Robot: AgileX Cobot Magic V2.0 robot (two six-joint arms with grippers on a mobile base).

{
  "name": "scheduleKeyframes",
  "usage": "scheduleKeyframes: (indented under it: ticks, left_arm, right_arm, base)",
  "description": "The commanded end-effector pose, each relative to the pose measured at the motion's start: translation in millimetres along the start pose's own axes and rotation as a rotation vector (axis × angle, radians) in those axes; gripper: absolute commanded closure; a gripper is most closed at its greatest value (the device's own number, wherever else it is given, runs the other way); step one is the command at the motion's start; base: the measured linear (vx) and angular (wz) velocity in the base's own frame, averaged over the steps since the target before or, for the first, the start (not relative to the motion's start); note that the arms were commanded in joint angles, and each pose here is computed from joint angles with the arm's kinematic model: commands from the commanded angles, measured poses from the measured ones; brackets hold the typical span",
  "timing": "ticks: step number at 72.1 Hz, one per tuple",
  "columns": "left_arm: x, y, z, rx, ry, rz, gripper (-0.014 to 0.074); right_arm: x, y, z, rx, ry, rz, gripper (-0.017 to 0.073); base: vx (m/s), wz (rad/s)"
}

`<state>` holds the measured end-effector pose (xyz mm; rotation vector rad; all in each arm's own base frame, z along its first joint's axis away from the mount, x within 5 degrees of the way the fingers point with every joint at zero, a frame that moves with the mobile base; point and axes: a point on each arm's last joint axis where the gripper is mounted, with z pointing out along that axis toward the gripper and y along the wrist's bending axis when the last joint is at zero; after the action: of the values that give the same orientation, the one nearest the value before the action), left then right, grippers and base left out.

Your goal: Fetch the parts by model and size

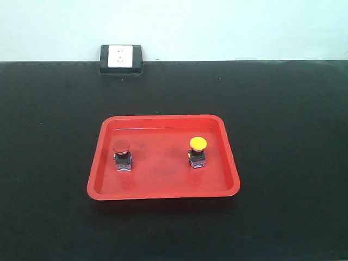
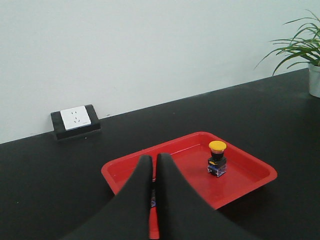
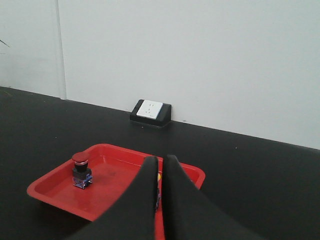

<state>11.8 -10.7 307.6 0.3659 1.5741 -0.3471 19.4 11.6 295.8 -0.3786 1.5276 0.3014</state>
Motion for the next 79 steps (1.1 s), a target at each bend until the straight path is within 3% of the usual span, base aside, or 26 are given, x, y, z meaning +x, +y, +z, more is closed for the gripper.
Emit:
scheduleKeyframes:
  ticks: [1,33,41,45,51,68,79]
  left_arm:
    - [-13.5,0.1,-1.0,0.005,-0.084,-0.01,0.0601]
    - [-13.5,0.1,-1.0,0.005,-0.084,-0.01,0.0601]
    - [-5.6,1.1,3.5,-0.025,-0.06,-0.004,0.0602]
    - [1.9,3.9,7.4,-0.086,-0.058,0.032,0.0601]
    - [16.1,7.1,13.7,-0.164,-0.059,0.034,0.0601]
    - [71.9,22.5,30.4,-0.415,-0.083,-0.032,0.0601]
    - [97.0,29.7,34.8,-0.509,-0.065,-0.051,0.0601]
  right_arm:
    - [-11.8,-0.9,-0.5,0.01,-0.065,0.003,0.0569]
    - [-11.8,-0.9,-0.5,0.01,-0.065,0.003,0.0569]
    - [-11.8,-0.9,-0.5,0.01,-0.065,0.003,0.0569]
    - [-11.8,-0.9,-0.5,0.01,-0.065,0.003,0.0569]
    - [-11.8,-0.9,-0.5,0.01,-0.065,0.003,0.0569]
    - [-11.8,-0.9,-0.5,0.01,-0.065,0.003,0.0569]
    - [-11.8,-0.9,-0.5,0.01,-0.065,0.003,0.0569]
  base:
    - [0.0,0.0]
    - [0.0,0.0]
    - [0.0,0.0]
    - [0.0,0.0]
    - [0.0,0.0]
    - [0.0,0.0]
    - [0.0,0.0]
